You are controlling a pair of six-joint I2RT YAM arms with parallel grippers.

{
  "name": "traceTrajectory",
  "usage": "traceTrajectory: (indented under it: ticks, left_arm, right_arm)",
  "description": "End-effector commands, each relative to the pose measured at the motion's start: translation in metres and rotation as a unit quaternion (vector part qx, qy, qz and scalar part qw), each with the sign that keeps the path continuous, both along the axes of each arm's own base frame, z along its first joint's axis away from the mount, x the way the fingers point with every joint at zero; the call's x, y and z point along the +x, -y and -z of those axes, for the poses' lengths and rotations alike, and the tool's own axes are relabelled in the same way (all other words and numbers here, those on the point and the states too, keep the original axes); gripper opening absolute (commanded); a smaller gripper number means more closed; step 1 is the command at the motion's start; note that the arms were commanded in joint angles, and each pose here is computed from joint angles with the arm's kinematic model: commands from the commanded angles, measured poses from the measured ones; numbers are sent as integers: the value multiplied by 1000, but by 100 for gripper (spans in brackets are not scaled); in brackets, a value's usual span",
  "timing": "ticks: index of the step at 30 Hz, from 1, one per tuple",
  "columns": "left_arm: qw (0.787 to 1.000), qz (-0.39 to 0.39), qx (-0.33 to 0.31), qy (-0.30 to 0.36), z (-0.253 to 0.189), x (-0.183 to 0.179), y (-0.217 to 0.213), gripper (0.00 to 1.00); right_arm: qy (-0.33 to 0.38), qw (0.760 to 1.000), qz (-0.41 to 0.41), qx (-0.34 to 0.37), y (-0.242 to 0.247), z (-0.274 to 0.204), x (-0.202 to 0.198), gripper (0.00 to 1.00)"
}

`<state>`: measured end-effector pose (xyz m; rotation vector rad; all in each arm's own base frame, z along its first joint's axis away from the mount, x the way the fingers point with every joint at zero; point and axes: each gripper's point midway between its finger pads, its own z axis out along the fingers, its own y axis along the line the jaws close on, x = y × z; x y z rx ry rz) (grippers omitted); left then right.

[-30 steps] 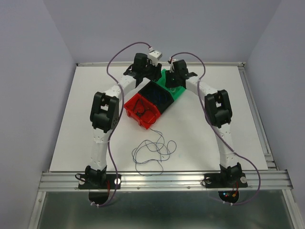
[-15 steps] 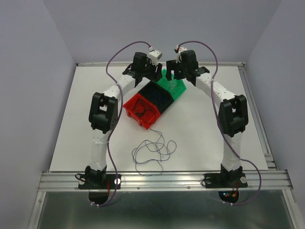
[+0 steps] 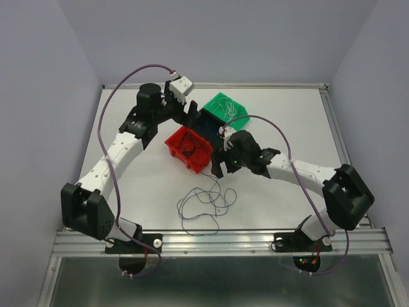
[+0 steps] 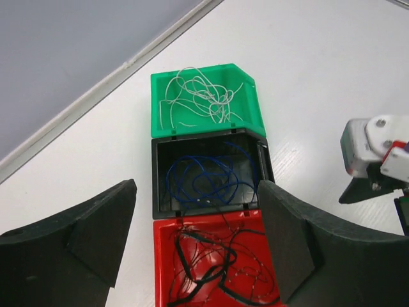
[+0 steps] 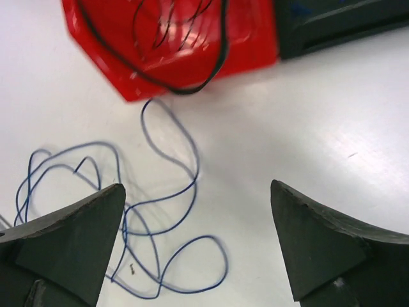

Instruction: Untangle the cables

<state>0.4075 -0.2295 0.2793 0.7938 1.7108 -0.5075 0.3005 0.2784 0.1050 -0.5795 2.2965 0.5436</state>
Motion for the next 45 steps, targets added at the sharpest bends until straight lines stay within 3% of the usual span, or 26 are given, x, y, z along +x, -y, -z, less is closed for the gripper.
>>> traceTrajectory:
  ticks: [1,8,21,23,25,27,29,35,39,45]
  left_arm:
    - [999,17,21,26,-2,-29,-18,89]
    - [999,34,34,5,7,-67,-33,91]
    - [999,5,23,38,5,-81,-49,91]
    - [999,6,23,39,5,-81,-48,90]
    - [999,5,23,37,6,-81,-49,91]
    - [999,3,24,38,7,-80,-51,90]
    - [999,2,25,42,6,-80,-52,90]
    - [999,1,25,40,9,-79,-53,90]
    - [999,5,26,37,12,-79,-53,91]
    - [999,9,27,33,15,-79,-52,91]
  right_arm:
    - [20,998,-17,52,-22,0,-29,100]
    - [22,994,-80,68,-51,7,-65,100]
    - [19,993,-106,-44,-73,63,-74,100]
    - [8,992,-117,-55,-70,68,-81,88]
    - [3,990,-137,-46,-75,65,-91,57]
    - [13,990,-130,-44,-74,57,-93,17]
    - [22,991,-125,-41,-72,50,-94,3]
    - [92,996,-14,0,-41,-8,-74,1]
    - [61,993,-95,41,-56,-18,-115,1]
    - [21,987,-161,8,-78,13,-153,1]
